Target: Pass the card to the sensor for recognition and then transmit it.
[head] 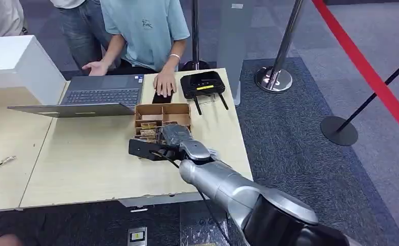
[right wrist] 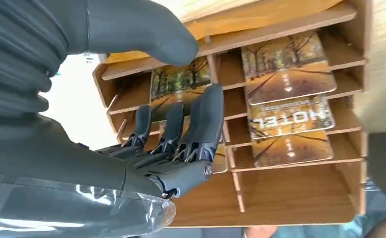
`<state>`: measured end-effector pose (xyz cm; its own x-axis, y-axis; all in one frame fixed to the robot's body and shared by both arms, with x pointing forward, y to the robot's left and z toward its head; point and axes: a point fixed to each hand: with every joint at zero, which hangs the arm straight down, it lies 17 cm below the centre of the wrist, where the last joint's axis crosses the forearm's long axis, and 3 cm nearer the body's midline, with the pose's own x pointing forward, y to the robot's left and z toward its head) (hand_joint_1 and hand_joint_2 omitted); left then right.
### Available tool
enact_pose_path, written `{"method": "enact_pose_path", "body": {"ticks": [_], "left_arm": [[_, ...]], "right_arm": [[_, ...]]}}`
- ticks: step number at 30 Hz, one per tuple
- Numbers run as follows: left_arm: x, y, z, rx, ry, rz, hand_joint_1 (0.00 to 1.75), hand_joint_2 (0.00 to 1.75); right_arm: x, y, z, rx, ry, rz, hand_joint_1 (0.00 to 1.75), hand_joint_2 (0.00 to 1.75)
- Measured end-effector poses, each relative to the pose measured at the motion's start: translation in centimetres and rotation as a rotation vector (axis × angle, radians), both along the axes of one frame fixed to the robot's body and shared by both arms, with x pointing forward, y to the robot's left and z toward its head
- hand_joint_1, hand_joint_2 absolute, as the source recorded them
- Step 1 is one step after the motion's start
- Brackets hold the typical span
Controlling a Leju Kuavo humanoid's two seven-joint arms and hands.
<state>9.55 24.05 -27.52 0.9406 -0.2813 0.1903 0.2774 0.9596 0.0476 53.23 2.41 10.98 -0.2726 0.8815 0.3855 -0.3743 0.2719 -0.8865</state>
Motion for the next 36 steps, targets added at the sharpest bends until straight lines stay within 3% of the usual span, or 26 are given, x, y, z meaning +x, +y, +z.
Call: {"method": "enact_pose_path", "body": {"ticks": [24, 36], "left_arm": [[-0.3, 0.0, -0.1, 0.003, 0.018, -0.002, 0.0, 1.75], [-0.2, 0.1, 0.0, 0.009, 0.01, 0.0, 0.0, 1.75]], "right_arm": [[2.8, -4.1, 1.3, -0.049, -0.037, -0.073, 0.94, 1.75], [2.1, -4.1, -0.2, -0.055, -0.007, -0.068, 0.94, 1.75]]}}
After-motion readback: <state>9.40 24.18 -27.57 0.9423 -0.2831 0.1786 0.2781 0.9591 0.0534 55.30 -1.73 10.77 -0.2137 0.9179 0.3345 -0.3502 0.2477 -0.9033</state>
